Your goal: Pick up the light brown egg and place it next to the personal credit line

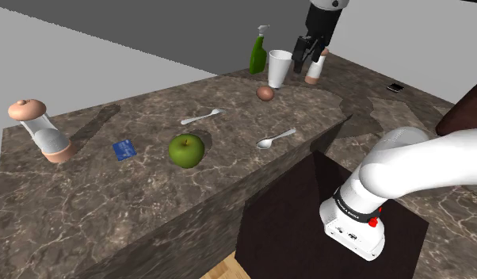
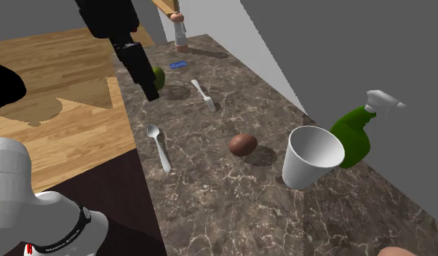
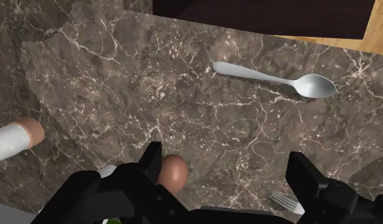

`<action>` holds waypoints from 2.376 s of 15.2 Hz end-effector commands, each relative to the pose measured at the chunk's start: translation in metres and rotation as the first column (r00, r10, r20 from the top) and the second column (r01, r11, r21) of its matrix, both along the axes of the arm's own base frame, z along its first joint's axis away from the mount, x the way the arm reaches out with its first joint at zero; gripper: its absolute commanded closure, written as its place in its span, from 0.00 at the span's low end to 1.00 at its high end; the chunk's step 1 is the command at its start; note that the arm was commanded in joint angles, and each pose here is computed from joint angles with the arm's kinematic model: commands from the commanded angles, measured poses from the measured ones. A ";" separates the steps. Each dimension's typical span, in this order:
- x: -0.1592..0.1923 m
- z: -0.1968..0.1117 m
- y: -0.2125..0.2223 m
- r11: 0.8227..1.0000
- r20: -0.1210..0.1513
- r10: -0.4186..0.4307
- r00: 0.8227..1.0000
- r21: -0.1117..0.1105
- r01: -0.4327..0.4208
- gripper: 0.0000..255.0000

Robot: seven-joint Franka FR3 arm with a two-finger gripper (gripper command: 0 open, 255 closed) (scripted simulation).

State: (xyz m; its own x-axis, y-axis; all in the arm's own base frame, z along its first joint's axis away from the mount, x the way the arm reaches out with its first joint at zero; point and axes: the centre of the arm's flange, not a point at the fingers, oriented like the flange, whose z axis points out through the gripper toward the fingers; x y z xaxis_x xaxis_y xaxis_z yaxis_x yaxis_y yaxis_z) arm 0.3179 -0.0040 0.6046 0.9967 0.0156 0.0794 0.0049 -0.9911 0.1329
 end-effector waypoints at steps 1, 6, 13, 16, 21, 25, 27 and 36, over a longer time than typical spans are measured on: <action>0.000 0.000 0.000 1.000 0.000 0.000 1.000 0.000 0.000 0.00; 0.039 -0.047 -0.023 0.999 0.006 0.031 0.999 -0.011 -0.031 0.00; 0.094 -0.111 -0.055 0.997 0.013 0.075 0.997 -0.027 -0.075 0.00; 0.119 -0.138 -0.068 0.995 0.017 0.094 0.995 -0.034 -0.094 0.00; 0.160 -0.183 -0.089 0.991 0.021 0.126 0.992 -0.046 -0.124 0.00; 0.169 -0.206 -0.095 0.990 0.022 0.131 0.991 -0.048 -0.130 0.00; 0.171 -0.216 -0.097 0.990 0.022 0.131 0.991 -0.048 -0.130 0.00; 0.172 -0.230 -0.099 0.990 0.022 0.131 0.991 -0.048 -0.130 0.00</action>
